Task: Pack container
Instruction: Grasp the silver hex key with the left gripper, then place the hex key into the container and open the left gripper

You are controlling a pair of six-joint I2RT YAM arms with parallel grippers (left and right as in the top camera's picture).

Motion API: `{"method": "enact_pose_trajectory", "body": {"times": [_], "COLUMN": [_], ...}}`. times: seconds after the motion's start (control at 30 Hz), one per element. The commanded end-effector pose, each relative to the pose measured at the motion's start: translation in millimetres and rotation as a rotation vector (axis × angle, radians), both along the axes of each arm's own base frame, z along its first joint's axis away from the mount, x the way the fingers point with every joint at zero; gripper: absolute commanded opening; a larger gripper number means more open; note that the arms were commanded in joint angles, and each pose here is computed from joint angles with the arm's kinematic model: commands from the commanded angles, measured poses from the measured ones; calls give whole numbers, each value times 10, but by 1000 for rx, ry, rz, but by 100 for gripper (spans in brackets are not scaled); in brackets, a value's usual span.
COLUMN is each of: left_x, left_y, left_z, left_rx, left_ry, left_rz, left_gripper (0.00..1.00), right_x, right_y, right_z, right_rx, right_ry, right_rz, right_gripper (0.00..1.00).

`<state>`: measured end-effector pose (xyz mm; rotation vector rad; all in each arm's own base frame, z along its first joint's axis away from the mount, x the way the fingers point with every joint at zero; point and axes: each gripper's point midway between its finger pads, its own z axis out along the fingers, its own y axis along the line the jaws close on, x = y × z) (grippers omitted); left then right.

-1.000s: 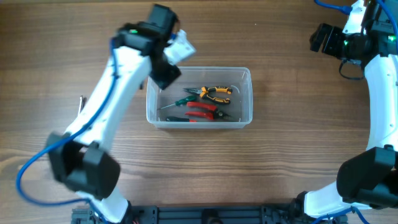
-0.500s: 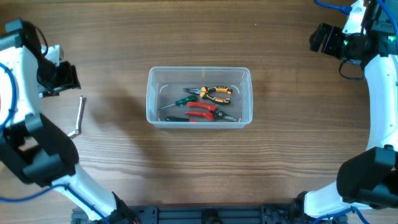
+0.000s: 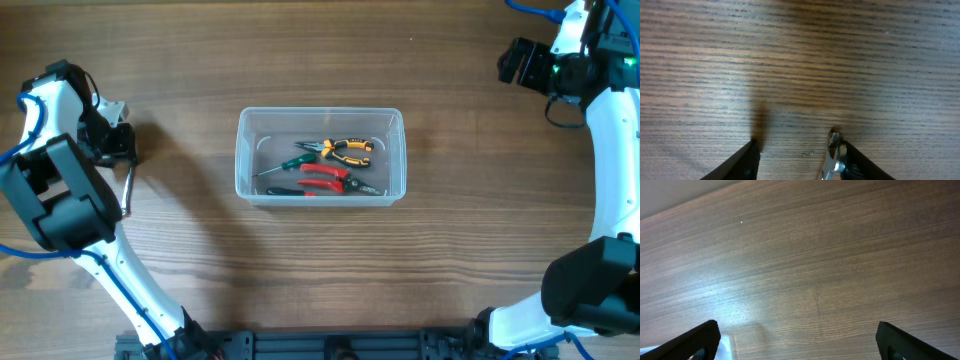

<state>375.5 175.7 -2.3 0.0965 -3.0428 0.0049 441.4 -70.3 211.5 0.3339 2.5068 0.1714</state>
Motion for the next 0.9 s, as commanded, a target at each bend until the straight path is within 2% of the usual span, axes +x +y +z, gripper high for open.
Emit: {"method": "enact_pose_trajectory", "body": {"times": [0.0, 0.07, 0.1, 0.13, 0.2, 0.4, 0.53, 0.63, 0.7, 0.87], "left_x": [-2, -10, -21, -33, -70, -90, 13, 140, 225, 144], "left_y": [-109, -176, -214, -261, -349, -566, -691, -843, -1089, -2087], "left_z": [-95, -116, -142, -172, -240, -300, -26, 593, 1070, 2093], "left_rx": [-64, -94, -105, -116, -128, -135, -93, -4, 25, 61], "left_ry": [-1, -4, -2, 1, 14, 36, 8, -57, -154, -420], "left_rz": [-80, -116, -120, -125, -138, -182, -203, -280, -302, -614], "left_gripper": [46, 34, 21, 13, 4, 4, 4, 4, 4, 4], "right_x": [5, 5, 5, 5, 6, 5, 5, 6, 5, 5], "right_y": [23, 24, 23, 23, 24, 23, 23, 23, 23, 23], "right_z": [-68, -68, -68, -68, -68, -68, -68, -68, -68, -68], "right_rx": [20, 20, 20, 20, 20, 20, 20, 20, 20, 20], "right_ry": [14, 14, 14, 14, 14, 14, 14, 14, 14, 14], "right_rz": [-8, -7, -7, -8, -8, -8, -7, -7, -8, -7], "right_gripper": [100, 100, 100, 100, 100, 100, 100, 100, 100, 100]}}
